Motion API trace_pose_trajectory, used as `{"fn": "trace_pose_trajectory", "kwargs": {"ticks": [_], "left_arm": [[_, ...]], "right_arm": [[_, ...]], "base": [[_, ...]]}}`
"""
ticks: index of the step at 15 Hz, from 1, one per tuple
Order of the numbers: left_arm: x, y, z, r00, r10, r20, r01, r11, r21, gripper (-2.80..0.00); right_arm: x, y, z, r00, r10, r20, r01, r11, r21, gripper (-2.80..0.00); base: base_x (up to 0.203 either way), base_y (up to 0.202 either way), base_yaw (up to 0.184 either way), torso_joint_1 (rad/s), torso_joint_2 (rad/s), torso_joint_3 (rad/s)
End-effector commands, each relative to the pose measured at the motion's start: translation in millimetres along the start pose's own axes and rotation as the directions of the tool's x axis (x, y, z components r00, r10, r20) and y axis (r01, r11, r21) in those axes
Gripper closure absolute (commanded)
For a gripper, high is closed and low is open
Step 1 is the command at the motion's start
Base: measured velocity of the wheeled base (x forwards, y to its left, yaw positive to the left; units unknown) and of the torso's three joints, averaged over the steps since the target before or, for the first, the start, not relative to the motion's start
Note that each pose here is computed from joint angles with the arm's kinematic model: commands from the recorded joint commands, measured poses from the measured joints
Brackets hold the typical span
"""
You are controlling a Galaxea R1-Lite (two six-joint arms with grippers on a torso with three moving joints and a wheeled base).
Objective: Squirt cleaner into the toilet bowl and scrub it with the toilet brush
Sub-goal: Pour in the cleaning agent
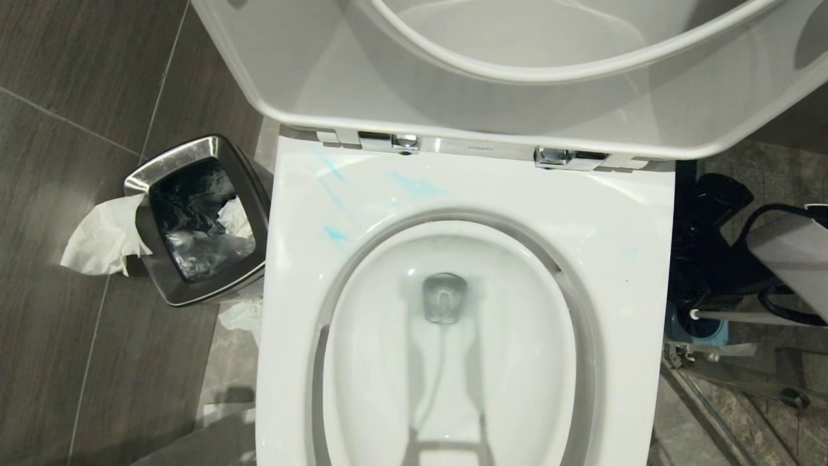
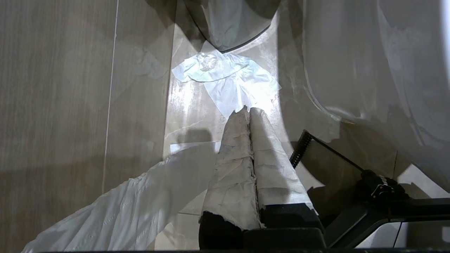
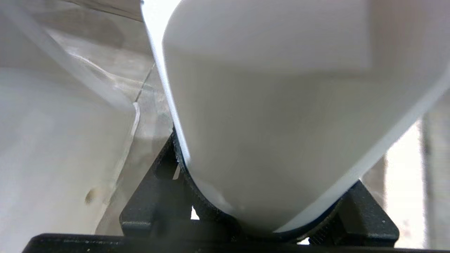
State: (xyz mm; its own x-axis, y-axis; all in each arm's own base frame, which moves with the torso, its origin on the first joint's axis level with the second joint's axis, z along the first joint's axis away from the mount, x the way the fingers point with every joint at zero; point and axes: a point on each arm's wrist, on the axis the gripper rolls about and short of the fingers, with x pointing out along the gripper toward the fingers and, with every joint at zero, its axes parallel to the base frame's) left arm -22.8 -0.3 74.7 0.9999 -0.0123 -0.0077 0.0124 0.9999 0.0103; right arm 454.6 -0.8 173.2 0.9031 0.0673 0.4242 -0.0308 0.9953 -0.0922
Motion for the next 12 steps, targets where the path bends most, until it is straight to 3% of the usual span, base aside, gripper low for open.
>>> {"fn": "trace_pose_trajectory", "kwargs": {"ticks": [1,5,9,12], "left_arm": [[0.2,0.0,-0.6,1.000,0.000,-0.003,0.000,1.000,0.001,0.00],[0.2,0.0,-0.5,1.000,0.000,-0.003,0.000,1.000,0.000,0.00],[0.3,0.0,-0.7,1.000,0.000,-0.004,0.000,1.000,0.000,0.00],[0.2,0.0,-0.8,1.000,0.000,-0.003,0.000,1.000,0.001,0.00]], "right_arm": [[-16.9,-1.5,31.0,1.000,-0.002,0.001,0.002,1.000,-0.002,0.00],[-56.3,0.3,55.8,0.997,-0.001,-0.072,0.002,1.000,0.010,0.00],[-99.9,-1.7,83.9,0.990,-0.077,-0.116,0.081,0.996,0.036,0.00],[-132.8,-16.1,102.5,0.981,-0.150,-0.123,0.153,0.988,0.016,0.00]], "base": [[0.000,0.000,0.000,0.000,0.00,0.000],[0.000,0.000,0.000,0.000,0.00,0.000],[0.000,0.000,0.000,0.000,0.00,0.000],[0.000,0.000,0.000,0.000,0.00,0.000]]}}
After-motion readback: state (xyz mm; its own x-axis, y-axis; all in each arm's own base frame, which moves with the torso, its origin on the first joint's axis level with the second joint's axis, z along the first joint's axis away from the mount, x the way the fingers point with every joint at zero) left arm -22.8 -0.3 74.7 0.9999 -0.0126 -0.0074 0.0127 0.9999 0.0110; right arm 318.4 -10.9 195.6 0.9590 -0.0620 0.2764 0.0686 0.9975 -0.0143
